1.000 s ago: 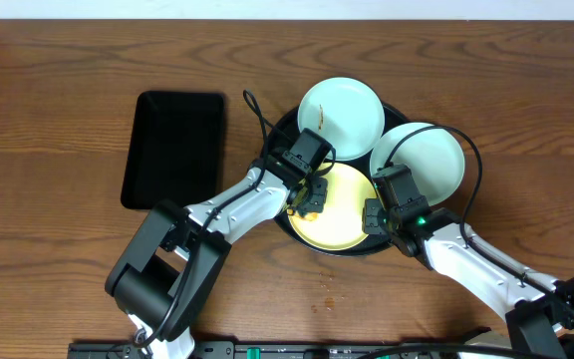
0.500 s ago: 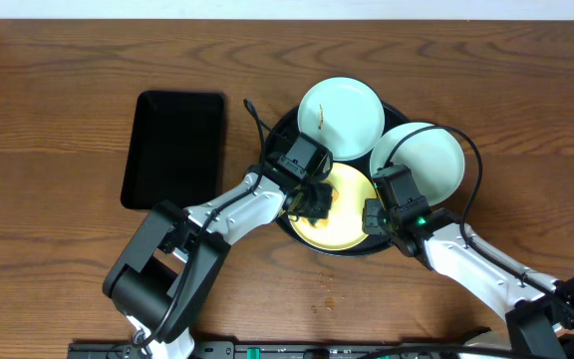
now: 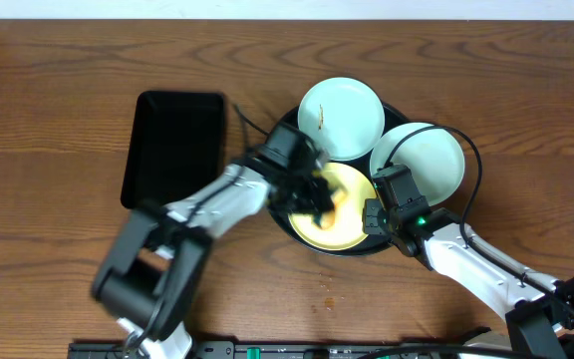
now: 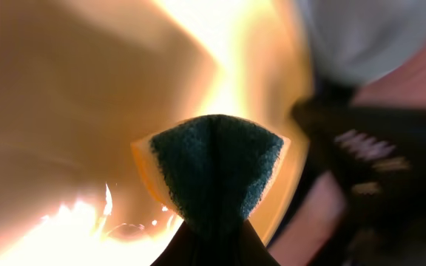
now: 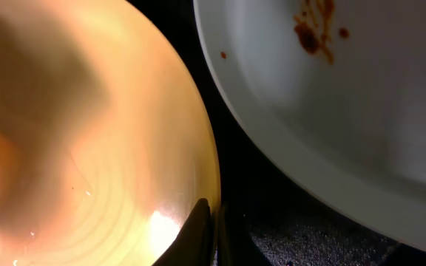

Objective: Clean dirty plates on tray and stack at the side
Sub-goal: 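Wipe the yellow plate's stain with the sponge in the left gripper, then return the sponge with the left gripper to the black tray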

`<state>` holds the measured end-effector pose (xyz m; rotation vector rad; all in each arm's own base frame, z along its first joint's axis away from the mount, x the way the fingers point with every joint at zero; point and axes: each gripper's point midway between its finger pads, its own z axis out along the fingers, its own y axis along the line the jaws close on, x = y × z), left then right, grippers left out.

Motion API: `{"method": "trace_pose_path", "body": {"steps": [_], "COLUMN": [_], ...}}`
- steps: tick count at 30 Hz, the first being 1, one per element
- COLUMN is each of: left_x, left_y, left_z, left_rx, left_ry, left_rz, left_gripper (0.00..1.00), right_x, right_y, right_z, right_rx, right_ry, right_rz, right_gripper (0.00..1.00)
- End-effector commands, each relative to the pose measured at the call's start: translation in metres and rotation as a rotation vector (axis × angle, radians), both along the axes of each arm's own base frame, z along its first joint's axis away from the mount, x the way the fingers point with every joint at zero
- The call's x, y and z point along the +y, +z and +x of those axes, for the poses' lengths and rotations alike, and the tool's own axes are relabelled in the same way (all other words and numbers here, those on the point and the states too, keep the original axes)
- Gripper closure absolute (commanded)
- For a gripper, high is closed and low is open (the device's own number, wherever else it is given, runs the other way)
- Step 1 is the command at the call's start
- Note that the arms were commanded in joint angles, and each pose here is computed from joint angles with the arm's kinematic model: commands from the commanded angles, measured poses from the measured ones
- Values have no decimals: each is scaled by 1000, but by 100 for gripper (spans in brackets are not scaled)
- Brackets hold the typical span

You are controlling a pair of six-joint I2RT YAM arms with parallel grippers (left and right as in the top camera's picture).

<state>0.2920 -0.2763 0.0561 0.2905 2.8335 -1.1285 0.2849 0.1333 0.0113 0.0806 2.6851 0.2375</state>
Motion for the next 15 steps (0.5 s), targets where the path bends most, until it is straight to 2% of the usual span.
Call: {"method": "trace_pose_path", "body": {"steps": [1, 4, 6, 10, 13, 15], "left_x": [15, 53, 84, 163, 220, 245], "left_y": [87, 119, 123, 96, 71, 59], "left_z": [42, 63, 74, 83, 76, 70], "left_rx": [-186, -283, -329, -314, -253, -229], "left_ry": [76, 184, 263, 447, 569, 616], "left_rz": [-136, -134, -65, 219, 454, 557], "left_gripper": [92, 93, 93, 92, 92, 92], "right_x": [2, 2, 2, 2, 3, 3], "right_y": [-5, -5, -5, -6, -8, -9], "right_z": [-5, -6, -6, -7, -10, -11], "right_rx": [22, 22, 23, 27, 41, 48], "right_ry": [12, 12, 12, 12, 9, -6], "right_rz": [4, 4, 4, 3, 20, 29], "right_gripper": [93, 87, 80, 69, 68, 72]}}
